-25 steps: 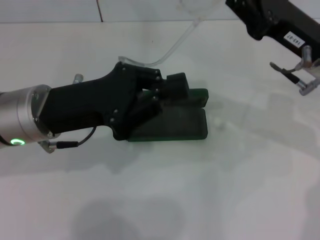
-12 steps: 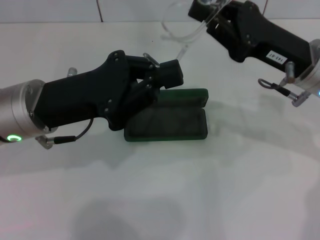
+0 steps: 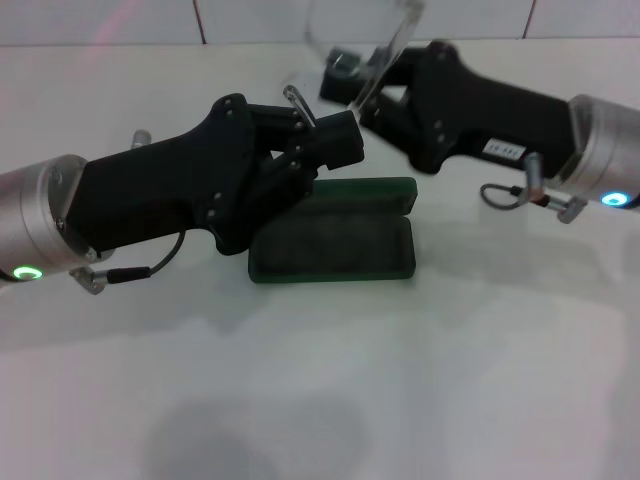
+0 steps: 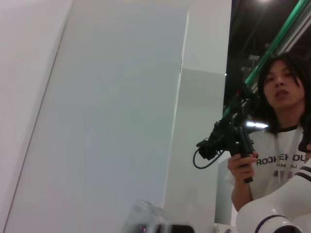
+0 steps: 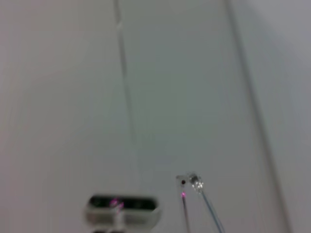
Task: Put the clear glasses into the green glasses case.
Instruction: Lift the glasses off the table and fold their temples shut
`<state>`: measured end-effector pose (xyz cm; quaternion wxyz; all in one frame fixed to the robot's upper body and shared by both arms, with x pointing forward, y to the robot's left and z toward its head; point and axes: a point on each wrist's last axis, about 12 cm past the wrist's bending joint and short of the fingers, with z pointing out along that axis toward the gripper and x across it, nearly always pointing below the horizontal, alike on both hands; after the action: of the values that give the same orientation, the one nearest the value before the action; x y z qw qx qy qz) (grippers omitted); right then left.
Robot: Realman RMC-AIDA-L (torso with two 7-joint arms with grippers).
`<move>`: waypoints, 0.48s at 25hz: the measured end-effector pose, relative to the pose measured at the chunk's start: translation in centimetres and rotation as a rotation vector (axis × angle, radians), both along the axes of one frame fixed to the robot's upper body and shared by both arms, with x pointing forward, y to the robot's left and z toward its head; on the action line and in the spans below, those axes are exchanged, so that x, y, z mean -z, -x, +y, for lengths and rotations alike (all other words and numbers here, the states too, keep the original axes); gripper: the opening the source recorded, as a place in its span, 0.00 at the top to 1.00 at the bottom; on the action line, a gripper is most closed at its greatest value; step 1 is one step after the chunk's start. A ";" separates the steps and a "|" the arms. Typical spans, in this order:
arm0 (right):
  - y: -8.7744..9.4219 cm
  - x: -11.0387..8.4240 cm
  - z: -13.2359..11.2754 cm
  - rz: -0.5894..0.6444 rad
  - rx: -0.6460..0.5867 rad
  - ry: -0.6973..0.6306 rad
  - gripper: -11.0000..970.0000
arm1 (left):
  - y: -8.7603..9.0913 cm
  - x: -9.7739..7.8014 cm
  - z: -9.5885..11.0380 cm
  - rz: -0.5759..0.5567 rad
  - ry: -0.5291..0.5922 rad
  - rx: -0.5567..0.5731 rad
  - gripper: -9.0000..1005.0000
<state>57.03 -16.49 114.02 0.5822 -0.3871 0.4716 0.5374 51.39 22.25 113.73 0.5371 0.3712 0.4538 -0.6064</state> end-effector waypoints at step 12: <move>0.2 0.0 0.1 -0.012 0.055 -0.032 0.87 | 0.1 0.3 0.4 0.011 -0.005 -0.020 0.95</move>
<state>56.83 -16.43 114.01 0.6057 -0.3678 0.4700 0.5263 51.25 22.60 113.43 0.5396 0.3648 0.4619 -0.6020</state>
